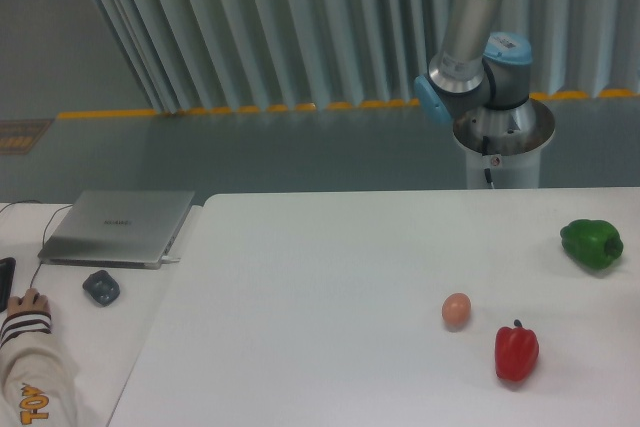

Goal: Place the triangular bread on the table

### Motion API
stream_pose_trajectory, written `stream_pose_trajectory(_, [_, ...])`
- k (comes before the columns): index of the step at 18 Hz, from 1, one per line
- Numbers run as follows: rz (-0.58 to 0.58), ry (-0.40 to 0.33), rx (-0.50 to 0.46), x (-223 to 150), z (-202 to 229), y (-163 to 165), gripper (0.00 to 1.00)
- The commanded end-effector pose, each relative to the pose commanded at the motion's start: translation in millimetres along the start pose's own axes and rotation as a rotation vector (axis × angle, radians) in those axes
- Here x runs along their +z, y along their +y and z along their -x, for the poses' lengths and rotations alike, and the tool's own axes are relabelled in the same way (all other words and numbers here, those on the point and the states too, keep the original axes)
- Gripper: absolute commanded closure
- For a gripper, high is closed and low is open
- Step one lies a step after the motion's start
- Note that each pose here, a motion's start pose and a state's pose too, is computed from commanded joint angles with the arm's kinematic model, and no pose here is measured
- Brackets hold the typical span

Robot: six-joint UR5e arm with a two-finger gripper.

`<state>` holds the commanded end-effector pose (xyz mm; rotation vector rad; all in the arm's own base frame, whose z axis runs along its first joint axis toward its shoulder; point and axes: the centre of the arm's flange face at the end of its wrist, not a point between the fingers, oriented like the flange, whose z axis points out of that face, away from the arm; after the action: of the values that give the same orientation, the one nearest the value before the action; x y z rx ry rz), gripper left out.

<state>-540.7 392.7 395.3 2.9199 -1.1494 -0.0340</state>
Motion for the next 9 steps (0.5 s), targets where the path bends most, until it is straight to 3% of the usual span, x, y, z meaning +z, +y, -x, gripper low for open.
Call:
stream_pose_trajectory(6, [0.007,0.009,-0.005,-4,-24,-7,0.00])
stream_pose_trajectory(9, [0.040,-0.072,-0.071,-15,-49,23,0.00])
